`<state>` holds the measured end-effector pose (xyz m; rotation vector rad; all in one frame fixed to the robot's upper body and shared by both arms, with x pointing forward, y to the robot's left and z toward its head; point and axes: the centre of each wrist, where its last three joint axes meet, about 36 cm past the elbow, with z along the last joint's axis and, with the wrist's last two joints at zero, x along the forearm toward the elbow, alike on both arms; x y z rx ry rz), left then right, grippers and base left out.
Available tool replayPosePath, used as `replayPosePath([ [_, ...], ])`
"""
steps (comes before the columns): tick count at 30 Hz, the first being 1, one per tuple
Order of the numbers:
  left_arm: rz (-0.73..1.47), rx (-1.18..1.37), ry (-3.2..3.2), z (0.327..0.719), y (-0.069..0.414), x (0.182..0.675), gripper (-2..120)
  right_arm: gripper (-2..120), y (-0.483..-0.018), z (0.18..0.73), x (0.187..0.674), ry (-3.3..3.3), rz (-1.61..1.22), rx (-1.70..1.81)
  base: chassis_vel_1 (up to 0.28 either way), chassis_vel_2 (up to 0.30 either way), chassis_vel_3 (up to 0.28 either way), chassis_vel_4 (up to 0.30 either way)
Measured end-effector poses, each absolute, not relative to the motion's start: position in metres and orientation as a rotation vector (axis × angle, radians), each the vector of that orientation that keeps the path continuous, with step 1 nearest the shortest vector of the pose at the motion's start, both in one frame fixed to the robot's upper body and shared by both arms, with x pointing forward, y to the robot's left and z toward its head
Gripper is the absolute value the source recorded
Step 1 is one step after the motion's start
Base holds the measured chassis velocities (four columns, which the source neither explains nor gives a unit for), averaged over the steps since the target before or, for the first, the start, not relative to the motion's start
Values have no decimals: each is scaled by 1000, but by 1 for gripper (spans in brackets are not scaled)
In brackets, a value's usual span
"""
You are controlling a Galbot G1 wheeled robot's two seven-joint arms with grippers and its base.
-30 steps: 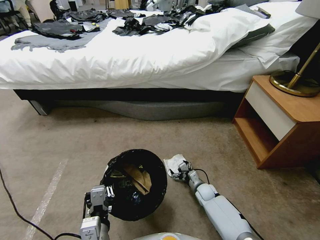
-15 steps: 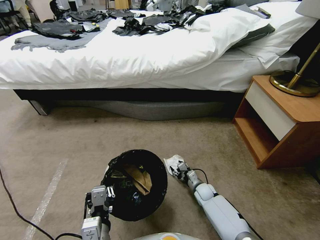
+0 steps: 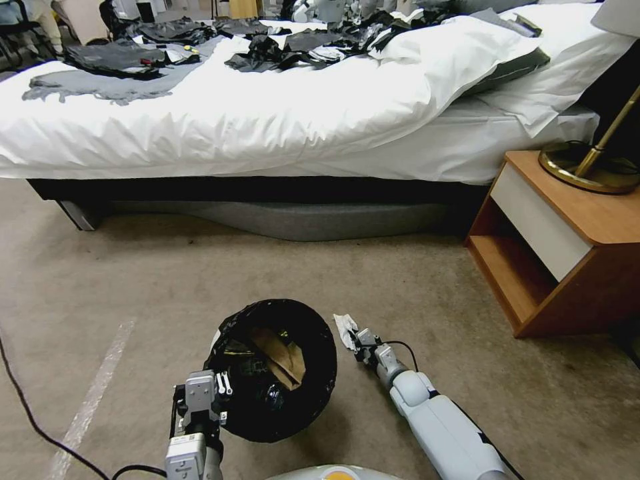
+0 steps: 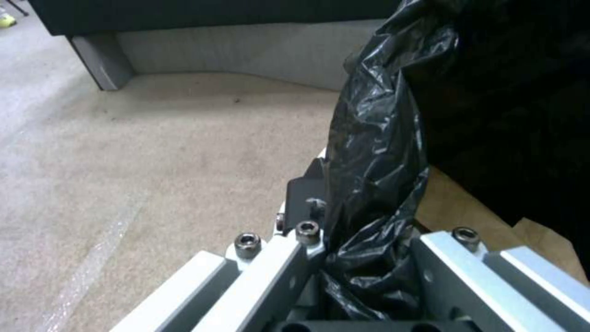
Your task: Pick up the trash bin, then pick up the garbage from the floor and place it into the trash bin.
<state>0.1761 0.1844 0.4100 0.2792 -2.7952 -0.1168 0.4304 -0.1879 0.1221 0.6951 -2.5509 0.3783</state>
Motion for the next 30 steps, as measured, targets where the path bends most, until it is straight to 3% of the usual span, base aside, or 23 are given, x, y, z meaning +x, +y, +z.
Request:
replayPosePath([
  [19,-118,279,-2799,410,184,177,1,0,-186,133,432,-2601,368,703,0,0,0,0],
  [27,-117,279,-2798,409,184,179,1,0,-181,165,435,-2724,320,723,0,0,0,0],
  [30,-120,278,-2793,407,184,181,1,0,-172,207,439,-2851,256,757,0,0,0,0],
])
